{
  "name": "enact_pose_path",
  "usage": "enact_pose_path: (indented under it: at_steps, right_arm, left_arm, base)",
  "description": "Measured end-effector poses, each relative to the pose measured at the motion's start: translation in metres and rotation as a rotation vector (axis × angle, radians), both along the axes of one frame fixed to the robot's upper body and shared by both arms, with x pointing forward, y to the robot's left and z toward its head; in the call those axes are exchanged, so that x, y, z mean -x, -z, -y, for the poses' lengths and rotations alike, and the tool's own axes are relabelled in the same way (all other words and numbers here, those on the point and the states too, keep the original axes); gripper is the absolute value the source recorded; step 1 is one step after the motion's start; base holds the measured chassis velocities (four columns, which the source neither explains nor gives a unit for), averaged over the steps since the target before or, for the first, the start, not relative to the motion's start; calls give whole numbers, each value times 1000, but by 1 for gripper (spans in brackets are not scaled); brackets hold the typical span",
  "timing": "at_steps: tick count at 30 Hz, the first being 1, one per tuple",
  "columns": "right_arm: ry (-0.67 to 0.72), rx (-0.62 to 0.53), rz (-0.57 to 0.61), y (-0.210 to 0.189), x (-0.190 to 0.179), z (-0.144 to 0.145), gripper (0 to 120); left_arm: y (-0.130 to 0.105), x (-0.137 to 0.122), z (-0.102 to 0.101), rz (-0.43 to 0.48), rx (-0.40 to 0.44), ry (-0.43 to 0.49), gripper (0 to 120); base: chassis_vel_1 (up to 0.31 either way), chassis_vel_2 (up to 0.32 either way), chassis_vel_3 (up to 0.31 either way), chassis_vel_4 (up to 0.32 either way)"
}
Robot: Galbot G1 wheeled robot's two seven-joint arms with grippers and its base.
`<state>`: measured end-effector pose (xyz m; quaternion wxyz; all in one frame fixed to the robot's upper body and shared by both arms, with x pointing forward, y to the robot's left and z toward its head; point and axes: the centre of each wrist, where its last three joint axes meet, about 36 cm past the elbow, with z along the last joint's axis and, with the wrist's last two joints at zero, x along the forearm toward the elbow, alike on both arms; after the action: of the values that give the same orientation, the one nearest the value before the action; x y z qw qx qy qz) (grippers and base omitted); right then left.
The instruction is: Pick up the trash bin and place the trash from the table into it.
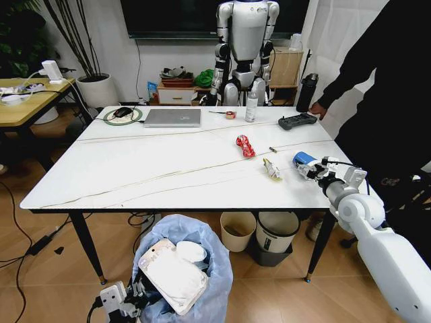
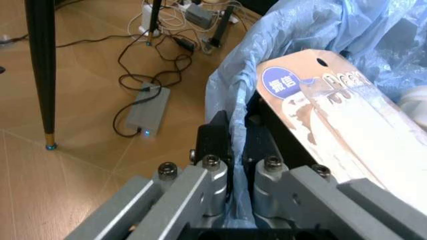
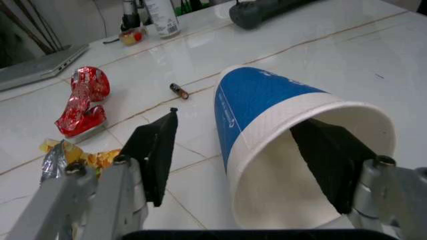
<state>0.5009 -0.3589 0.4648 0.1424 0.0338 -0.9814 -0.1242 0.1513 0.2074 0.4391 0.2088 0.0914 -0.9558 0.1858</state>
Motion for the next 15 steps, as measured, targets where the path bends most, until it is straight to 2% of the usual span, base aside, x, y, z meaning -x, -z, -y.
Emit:
enact_pose_path:
  at_steps: [3,5,10,14,15]
  right_arm:
    - [-9,-4,2,0,1,-2,49]
    - [-10,-5,2,0,1,-2,47]
    - [-23,-19,3,4,0,-4,23]
    - [-34,-35,5,7,-1,-3,14]
    - [-39,-41,7,8,-1,-3,7]
  left_arm:
    - [0,-1,0,2,0,1,0]
    - [0,-1,0,2,0,1,0]
    - [0,-1,-1,2,-1,4,0]
    - [-1,-1,-1,4,-1,5,0]
    - [-2,-1,-1,6,-1,5,0]
  base:
    - [0,0,0,0]
    - [0,0,0,0]
    - [0,0,0,0]
    - [0,0,0,0]
    - [0,0,0,0]
